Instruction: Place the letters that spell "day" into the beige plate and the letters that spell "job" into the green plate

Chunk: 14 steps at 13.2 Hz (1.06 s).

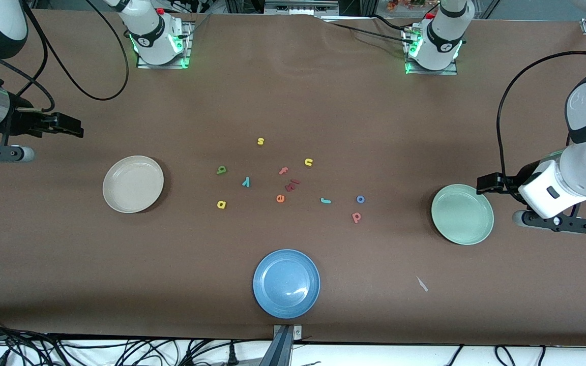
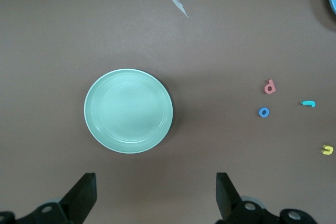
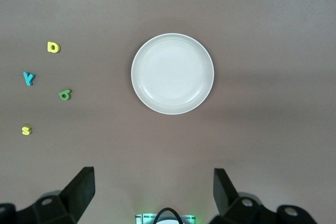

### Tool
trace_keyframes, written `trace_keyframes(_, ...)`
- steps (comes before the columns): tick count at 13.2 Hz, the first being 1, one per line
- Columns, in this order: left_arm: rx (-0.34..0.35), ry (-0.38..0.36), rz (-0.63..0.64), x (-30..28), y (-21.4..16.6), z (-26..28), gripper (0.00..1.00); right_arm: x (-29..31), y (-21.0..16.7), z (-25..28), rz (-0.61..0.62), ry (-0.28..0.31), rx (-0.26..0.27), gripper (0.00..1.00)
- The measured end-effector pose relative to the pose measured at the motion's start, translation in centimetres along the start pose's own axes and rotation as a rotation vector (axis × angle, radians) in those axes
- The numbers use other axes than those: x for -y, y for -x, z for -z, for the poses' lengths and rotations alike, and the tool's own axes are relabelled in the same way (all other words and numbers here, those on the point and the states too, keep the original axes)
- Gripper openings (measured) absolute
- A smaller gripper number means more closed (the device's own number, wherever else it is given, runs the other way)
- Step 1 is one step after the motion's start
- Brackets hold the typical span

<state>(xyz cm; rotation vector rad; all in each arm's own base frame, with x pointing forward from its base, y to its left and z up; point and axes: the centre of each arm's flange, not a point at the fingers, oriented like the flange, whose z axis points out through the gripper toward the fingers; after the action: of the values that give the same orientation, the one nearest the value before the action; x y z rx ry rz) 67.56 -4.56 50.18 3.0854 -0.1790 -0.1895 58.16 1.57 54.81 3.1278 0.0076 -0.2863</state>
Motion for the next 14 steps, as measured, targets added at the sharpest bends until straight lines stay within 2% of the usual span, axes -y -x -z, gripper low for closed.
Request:
trace_keyframes(8,0.0,0.0,0.003,0.1,0.0,0.0,1.0,1.0,-0.1,-0.1,0.018,0.002,-0.003,1.0)
trace_keyframes(11,0.002,0.023,0.002,-0.2,0.0,-0.1,1.0,1.9,-0.1,-0.1,0.032,-0.006,-0.002,1.0)
trace_keyframes(14,0.036,0.032,-0.003,-2.7,-0.1,-1.7,1.0,2.9,0.0,-0.8,0.048,-0.009,0.011,1.0)
